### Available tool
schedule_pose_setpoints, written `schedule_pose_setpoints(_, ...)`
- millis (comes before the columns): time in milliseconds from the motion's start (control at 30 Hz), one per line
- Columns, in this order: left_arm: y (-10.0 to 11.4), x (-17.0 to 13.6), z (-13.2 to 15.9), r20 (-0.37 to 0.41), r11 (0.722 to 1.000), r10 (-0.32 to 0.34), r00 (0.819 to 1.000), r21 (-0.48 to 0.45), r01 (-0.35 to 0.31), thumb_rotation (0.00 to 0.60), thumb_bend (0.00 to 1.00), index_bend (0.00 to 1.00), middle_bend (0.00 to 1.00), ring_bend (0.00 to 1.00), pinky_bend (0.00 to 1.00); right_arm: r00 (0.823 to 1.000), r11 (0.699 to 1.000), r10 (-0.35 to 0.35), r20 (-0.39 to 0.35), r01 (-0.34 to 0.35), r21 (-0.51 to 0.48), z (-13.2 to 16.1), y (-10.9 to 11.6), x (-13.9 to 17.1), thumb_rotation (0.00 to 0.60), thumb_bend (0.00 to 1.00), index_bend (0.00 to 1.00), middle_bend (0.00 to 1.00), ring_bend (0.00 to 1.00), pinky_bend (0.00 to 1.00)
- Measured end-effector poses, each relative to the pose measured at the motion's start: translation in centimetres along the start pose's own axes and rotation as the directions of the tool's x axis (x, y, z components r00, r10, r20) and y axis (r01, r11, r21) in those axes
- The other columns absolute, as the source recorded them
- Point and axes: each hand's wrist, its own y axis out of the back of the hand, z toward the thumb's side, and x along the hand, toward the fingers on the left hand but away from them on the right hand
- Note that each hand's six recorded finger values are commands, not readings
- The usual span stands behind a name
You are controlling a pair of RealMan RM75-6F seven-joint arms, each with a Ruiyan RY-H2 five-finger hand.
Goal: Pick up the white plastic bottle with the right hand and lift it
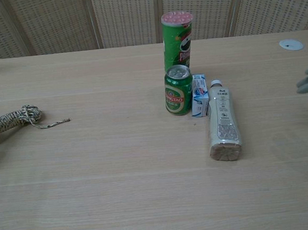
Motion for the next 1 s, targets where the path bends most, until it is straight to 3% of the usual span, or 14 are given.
schedule_pose_setpoints(400,-0.3,0.4,-0.6,-0.013,1.0,-0.008,1.0,0.001,0.008,0.6,0.0,0.0,0.0,0.0,0.0,0.987,0.995,0.005,-0.161,0.011,0.097,3.8,0.5,-4.5,0.6,0.0,0.0,0.0,0.0,0.0)
schedule_pose_setpoints(1000,-0.9,0.5,-0.8,-0.023,0.999,-0.036,0.999,-0.005,0.036,0.6,0.0,0.0,0.0,0.0,0.0,0.957,0.982,0.025,-0.29,0.031,0.187,7.7,3.2,-9.4,0.6,0.0,0.0,0.0,0.0,0.0)
